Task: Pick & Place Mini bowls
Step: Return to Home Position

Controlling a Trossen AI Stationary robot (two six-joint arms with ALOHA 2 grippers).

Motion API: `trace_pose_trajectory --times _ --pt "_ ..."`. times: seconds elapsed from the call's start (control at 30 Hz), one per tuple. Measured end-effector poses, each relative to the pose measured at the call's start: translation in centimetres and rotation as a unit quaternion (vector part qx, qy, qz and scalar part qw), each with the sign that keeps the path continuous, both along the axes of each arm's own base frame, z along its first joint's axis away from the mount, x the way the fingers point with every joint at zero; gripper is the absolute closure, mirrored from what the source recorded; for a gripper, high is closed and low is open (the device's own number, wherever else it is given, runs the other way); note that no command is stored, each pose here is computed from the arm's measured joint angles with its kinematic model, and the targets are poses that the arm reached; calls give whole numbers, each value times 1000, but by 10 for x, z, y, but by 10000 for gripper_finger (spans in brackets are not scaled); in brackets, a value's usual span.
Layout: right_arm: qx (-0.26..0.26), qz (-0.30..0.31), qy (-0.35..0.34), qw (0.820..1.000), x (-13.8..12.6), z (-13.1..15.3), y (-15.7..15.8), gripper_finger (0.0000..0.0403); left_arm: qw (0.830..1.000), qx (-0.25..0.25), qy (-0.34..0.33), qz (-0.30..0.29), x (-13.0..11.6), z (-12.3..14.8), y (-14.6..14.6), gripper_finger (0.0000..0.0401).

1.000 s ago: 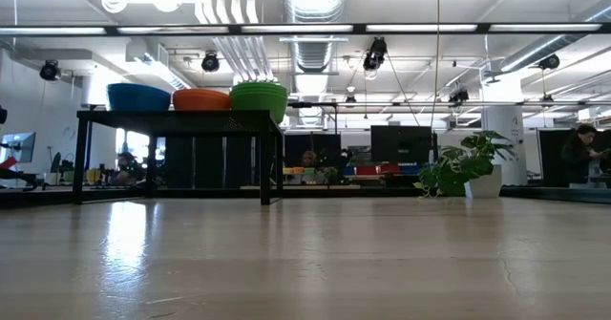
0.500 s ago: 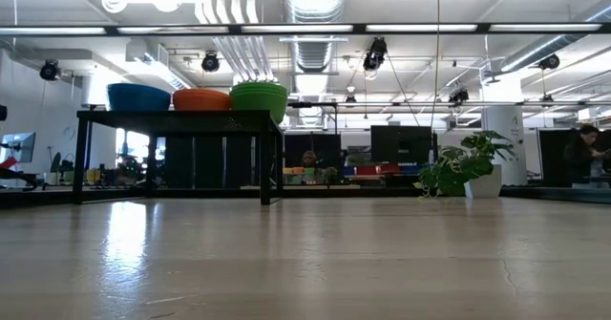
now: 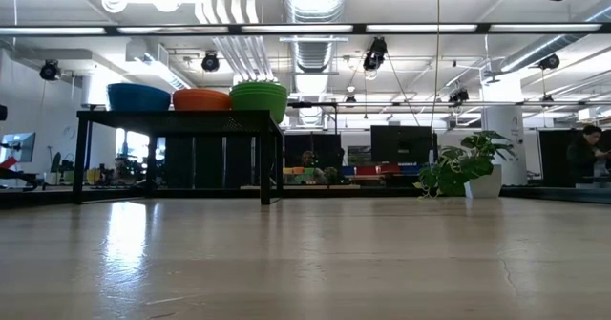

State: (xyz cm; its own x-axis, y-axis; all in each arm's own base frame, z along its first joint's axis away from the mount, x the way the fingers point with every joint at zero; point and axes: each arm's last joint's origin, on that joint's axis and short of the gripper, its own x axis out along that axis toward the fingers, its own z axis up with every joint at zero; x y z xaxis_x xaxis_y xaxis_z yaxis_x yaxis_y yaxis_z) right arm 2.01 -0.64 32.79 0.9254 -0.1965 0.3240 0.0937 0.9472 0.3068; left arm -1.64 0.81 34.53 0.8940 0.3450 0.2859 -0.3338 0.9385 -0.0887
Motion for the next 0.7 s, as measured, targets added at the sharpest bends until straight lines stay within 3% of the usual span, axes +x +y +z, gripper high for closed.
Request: trace_pose_trajectory --times 0.43,0.7 --pt "-11 -26 13 1000 3 -13 -1 394 1000 13 5 4 0 0 0 401" --pt "-19 -27 31 999 22 -34 1 394 999 9 34 4 26 -24 1 401"
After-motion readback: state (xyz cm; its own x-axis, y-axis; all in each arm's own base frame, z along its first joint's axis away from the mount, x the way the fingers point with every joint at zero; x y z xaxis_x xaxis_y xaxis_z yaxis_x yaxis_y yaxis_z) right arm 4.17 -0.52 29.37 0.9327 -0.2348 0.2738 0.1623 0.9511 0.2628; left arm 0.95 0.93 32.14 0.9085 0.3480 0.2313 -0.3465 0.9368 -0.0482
